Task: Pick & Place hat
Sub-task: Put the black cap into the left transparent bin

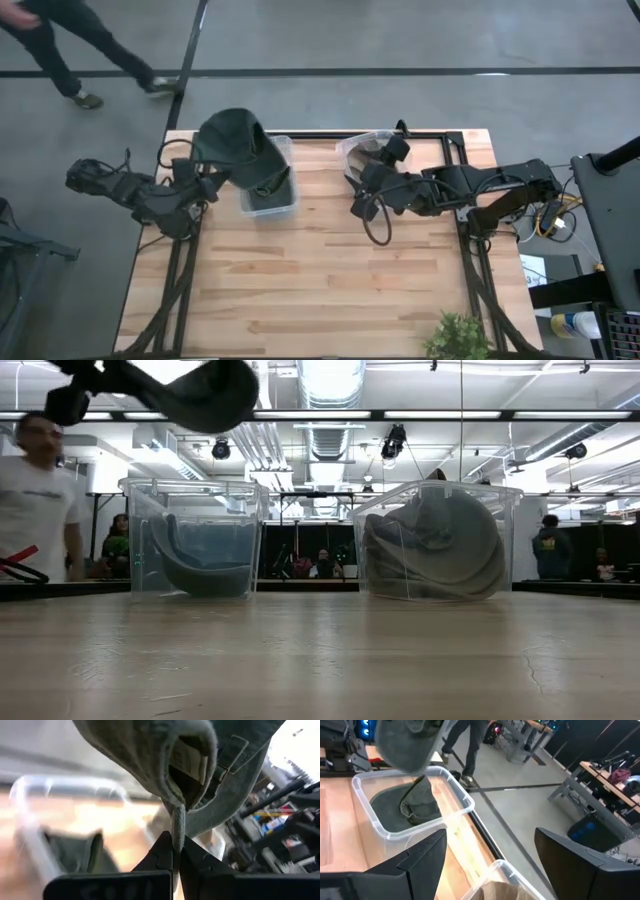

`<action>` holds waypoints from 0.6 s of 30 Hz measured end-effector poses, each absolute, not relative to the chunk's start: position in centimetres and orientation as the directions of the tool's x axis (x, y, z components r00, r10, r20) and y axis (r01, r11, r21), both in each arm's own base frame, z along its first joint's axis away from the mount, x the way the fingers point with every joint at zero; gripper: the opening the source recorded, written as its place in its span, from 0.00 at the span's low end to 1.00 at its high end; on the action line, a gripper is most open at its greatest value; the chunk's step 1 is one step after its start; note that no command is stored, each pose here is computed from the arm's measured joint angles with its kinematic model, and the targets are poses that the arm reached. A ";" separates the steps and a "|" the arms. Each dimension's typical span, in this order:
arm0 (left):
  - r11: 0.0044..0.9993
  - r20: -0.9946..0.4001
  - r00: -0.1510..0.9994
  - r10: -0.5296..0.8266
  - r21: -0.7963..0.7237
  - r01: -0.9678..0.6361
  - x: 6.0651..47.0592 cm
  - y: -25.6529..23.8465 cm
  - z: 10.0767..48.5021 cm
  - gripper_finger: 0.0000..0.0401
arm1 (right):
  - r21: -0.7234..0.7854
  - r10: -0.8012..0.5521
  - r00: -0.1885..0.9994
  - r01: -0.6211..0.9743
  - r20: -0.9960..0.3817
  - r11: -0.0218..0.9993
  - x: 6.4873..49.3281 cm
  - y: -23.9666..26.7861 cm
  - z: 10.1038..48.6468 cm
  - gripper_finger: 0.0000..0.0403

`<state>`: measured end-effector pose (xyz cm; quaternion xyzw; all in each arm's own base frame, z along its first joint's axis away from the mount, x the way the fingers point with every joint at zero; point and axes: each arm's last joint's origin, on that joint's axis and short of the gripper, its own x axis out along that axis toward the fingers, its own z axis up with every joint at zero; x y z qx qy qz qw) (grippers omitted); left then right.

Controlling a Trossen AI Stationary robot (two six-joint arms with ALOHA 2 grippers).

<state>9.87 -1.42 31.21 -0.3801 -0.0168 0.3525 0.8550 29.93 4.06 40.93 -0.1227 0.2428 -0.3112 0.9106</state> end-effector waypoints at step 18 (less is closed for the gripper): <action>0.224 -0.606 0.644 0.468 -0.623 -0.749 11.2 0.2 30.7 0.01 | -0.361 -0.605 0.697 0.490 -0.386 0.794 30.1 4.2 40.5 0.73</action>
